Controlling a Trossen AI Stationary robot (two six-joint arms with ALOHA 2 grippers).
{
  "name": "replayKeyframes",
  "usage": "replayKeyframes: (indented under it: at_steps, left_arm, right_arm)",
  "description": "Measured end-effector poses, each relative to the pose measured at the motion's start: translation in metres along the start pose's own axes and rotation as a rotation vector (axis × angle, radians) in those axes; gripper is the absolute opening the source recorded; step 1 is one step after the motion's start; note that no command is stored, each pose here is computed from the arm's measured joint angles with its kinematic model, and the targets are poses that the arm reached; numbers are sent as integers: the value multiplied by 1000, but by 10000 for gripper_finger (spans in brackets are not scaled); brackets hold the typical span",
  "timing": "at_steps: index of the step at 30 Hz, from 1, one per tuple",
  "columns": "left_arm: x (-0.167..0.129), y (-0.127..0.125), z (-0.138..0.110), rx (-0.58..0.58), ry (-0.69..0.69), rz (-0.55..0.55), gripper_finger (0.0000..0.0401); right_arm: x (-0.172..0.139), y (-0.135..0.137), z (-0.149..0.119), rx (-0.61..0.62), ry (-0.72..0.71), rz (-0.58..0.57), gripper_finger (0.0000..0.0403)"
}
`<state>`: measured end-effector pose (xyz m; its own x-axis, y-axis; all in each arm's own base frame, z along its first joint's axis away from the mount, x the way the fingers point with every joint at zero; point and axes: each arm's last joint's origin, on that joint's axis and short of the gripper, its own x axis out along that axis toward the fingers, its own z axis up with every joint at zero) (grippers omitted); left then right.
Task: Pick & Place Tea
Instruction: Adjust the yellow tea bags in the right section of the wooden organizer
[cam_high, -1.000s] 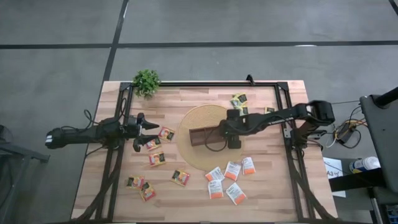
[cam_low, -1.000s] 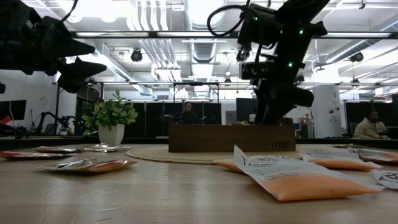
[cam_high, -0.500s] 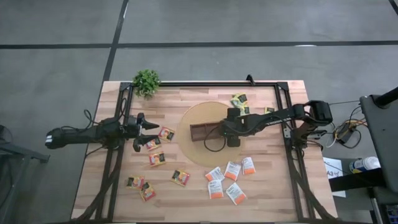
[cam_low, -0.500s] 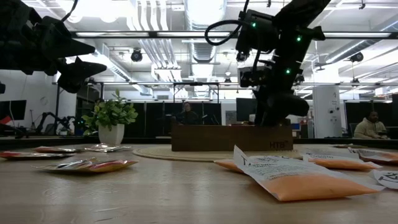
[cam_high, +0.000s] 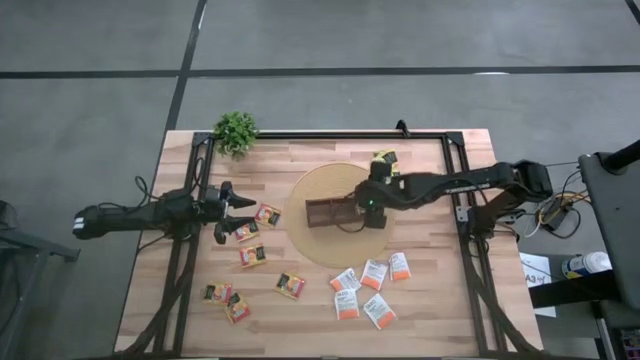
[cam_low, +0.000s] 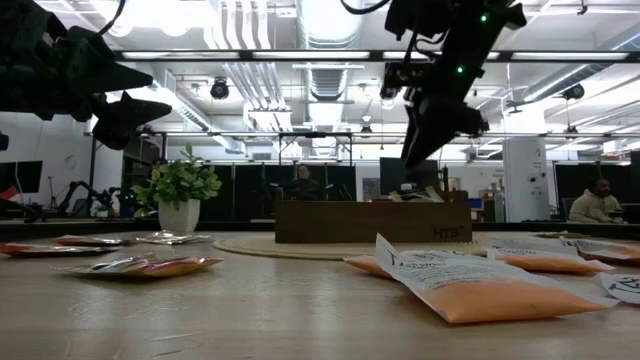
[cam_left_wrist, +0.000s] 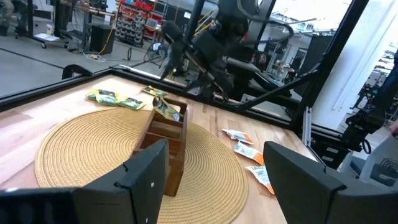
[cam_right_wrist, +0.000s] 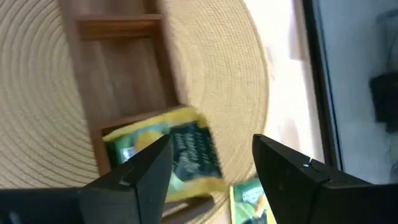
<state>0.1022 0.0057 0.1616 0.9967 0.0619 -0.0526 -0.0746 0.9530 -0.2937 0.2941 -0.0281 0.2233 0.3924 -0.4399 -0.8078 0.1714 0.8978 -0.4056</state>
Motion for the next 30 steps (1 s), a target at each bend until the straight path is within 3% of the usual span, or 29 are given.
replayKeyframes:
  at_steps: [2, 6, 10, 17, 30]
  left_arm:
    - [0, 0, 0, 0, 0, 0, 257]
    - [0, 0, 0, 0, 0, 0, 257]
    - [0, 0, 0, 0, 0, 0, 257]
    - [0, 0, 0, 0, 0, 0, 257]
    - [0, 0, 0, 0, 0, 0, 257]
  right_arm:
    - [-3, -13, -2, 80, -7, 43, 219]
    - [0, -42, -11, 248, -16, 299, 219]
    - [7, -65, -20, 285, -39, 517, 219]
    - [18, -83, -27, 309, -24, 487, 219]
    - [47, -78, -31, 215, 46, 507, 219]
